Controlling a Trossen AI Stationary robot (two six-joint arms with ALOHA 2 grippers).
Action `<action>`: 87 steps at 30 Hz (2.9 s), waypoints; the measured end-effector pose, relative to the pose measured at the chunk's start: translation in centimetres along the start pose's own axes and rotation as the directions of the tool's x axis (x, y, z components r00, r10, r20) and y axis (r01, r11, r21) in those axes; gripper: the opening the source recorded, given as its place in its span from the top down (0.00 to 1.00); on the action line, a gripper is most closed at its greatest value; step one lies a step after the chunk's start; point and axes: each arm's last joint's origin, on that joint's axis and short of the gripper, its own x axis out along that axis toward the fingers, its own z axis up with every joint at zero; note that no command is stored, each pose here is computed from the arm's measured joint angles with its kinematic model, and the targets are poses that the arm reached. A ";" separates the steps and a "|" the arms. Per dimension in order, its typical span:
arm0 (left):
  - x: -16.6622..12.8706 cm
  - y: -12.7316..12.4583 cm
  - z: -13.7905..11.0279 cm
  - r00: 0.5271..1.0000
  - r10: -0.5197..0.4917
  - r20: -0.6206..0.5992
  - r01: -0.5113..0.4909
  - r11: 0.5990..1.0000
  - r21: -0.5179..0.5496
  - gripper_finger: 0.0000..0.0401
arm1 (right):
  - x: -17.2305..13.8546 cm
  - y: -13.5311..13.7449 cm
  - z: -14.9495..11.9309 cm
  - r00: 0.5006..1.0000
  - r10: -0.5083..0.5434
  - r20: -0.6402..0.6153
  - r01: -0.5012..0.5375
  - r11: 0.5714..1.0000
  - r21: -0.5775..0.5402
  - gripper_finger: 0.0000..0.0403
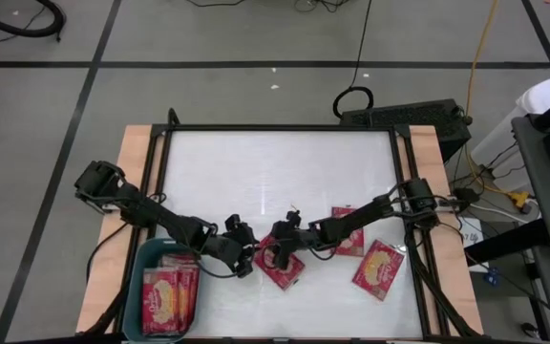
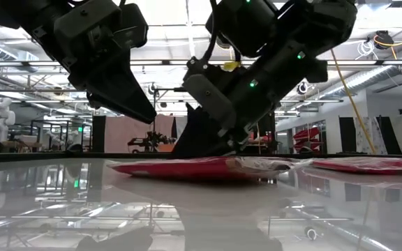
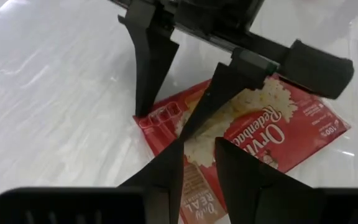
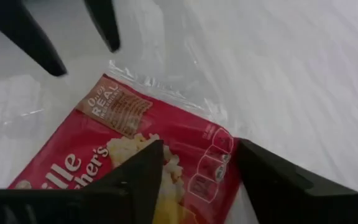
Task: Sort popcorn bags into baskets
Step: Put the red popcorn bag into the blue bin
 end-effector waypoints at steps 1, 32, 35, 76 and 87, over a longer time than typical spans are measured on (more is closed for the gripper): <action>0.0 0.0 0.0 1.000 0.000 0.000 0.000 1.000 0.002 0.77 | 0.2 0.0 -0.1 1.000 -0.001 0.000 0.001 1.000 -0.014 0.56; 0.2 0.8 0.4 0.996 0.081 0.032 -0.078 0.993 -0.094 0.51 | -3.6 0.8 2.9 0.990 -0.019 0.138 0.035 0.992 -0.118 1.00; 0.9 1.1 0.0 0.997 0.078 -0.004 -0.078 0.988 -0.134 0.40 | -3.7 1.0 2.9 0.989 -0.026 0.146 0.044 0.992 -0.120 1.00; -4.3 0.6 4.6 0.966 -0.160 0.203 0.090 0.945 0.316 1.00 | -16.3 1.9 4.0 0.999 -0.001 0.033 0.007 0.986 -0.169 0.54; -4.5 0.5 4.4 0.968 -0.163 0.192 0.092 0.939 0.332 0.99 | -13.7 1.0 0.2 0.953 0.209 0.217 -0.190 0.976 -0.105 0.84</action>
